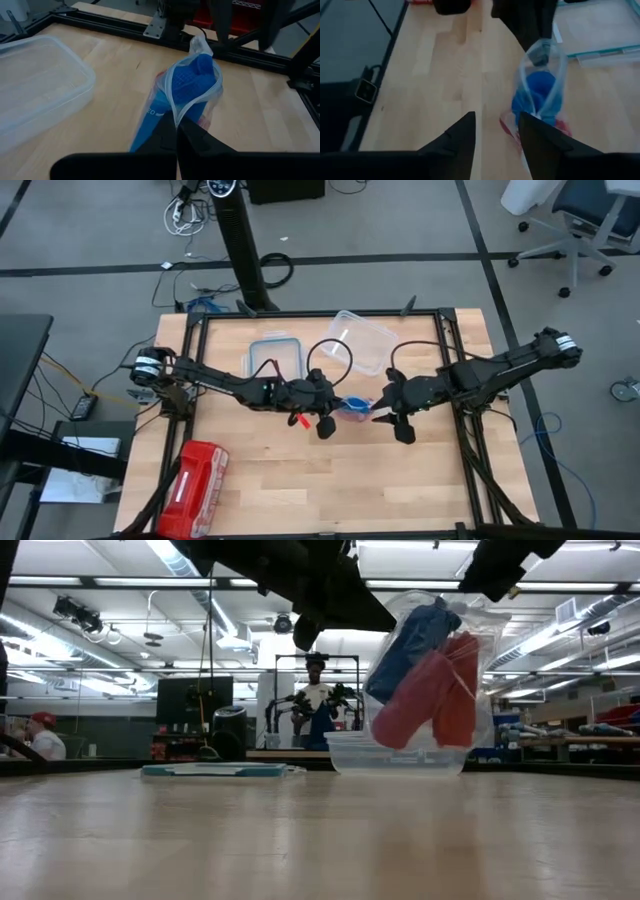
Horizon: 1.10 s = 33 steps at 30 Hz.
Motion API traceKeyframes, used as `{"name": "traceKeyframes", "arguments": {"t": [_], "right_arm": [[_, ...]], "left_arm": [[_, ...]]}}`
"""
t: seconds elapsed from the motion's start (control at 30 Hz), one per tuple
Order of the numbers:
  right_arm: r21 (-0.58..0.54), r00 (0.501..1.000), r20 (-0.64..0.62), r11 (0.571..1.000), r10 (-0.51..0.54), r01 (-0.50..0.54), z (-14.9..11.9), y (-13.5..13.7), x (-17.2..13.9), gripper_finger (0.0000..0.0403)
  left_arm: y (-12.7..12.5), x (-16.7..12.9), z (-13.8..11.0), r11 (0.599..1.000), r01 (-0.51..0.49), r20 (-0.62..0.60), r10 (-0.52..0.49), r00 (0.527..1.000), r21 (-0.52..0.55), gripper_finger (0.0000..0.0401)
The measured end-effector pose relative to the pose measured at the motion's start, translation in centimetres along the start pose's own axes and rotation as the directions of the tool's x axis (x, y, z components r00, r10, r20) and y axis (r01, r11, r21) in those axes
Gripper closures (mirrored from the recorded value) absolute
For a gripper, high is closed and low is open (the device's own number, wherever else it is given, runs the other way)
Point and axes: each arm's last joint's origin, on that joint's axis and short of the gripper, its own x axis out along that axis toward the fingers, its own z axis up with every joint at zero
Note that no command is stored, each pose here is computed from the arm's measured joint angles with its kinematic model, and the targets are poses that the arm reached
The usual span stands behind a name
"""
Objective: Roll bandage
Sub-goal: Close the transparent zip bag
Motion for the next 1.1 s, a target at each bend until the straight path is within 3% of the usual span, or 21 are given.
{"name": "traceKeyframes", "arguments": {"t": [0.3,0.47,0.9,1.1], "right_arm": [[-0.125,0.988,-0.07,0.984,-0.14,0.13,3.8,0.7,1.6,0.0232],[-0.155,0.976,-0.162,0.981,-0.146,0.121,4.6,1.0,3.5,0.0231],[-0.218,0.944,-0.269,0.967,-0.189,0.132,3.4,0.6,9.7,0.0232],[-0.199,0.945,-0.235,0.963,-0.226,0.181,3.8,0.0,9.3,0.0234]], "left_arm": [[0.0,0.0,-0.1,1.0,-0.006,-0.012,0.005,1.0,-0.025,0.0401],[0.1,0.0,-0.2,0.999,-0.007,-0.019,0.007,1.0,-0.038,0.0401],[0.0,0.0,-0.2,0.999,-0.013,-0.016,0.013,1.0,-0.044,0.0401],[-0.2,0.0,0.0,0.999,-0.004,0.007,0.004,1.0,-0.054,0.0401]]}}
